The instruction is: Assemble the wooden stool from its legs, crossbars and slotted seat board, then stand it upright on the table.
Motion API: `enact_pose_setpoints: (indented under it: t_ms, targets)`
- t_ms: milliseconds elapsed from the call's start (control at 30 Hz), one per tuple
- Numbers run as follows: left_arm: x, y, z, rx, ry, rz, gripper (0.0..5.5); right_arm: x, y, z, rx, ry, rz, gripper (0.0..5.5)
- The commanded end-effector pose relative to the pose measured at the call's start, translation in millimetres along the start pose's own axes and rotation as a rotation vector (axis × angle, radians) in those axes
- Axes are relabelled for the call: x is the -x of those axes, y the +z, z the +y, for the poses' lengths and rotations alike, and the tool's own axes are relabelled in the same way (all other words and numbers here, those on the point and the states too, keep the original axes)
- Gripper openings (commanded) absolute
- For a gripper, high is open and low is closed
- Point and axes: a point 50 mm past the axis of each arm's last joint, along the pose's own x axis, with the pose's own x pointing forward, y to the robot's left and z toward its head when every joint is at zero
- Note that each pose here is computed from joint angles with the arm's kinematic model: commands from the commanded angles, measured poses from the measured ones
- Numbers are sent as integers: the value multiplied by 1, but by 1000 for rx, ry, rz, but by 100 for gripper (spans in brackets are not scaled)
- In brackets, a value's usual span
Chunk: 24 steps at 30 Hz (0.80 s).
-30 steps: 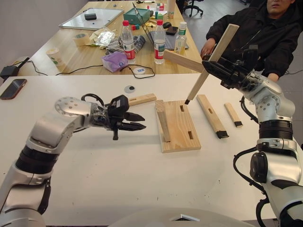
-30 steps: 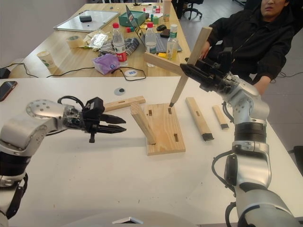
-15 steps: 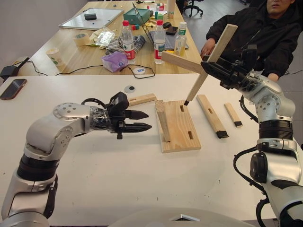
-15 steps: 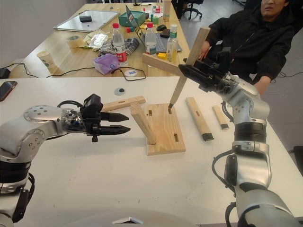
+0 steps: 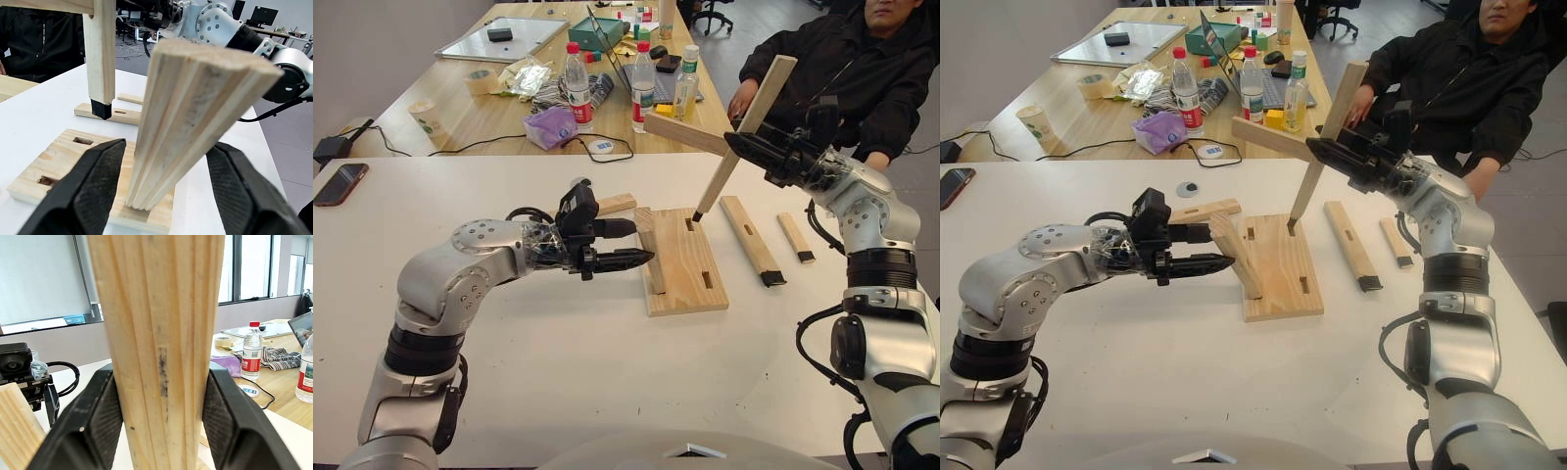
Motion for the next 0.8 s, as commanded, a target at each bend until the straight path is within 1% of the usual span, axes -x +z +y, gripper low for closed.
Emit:
enact_pose_setpoints:
  t_ms: [33,67,167,200,267,400,533,633,700,800]
  targets:
    - [-6,6,3,-19,2,-26,292,-1,9,-1,39,4,16,208]
    - [-7,6,4,-18,4,-30,292,-1,9,-1,39,4,17,208]
    - [-7,4,6,-18,5,-17,248,-1,9,-1,42,3,20,208]
    - [-5,2,6,-27,-5,13,235,-1,9,-1,45,2,21,208]
    - [1,-1,6,-47,-36,80,226,0,10,-2,49,0,21,208]
    - [13,0,10,-102,-92,201,218,-2,9,0,47,10,18,208]
    - [35,11,22,-198,-108,327,211,0,9,4,5,44,4,208]
    - [43,17,26,-247,-137,403,204,1,9,11,-24,88,2,208]
    - [44,21,28,-270,-161,433,203,0,6,18,-36,122,9,208]
    - [39,26,28,-292,-178,427,203,0,-4,31,-68,168,29,208]
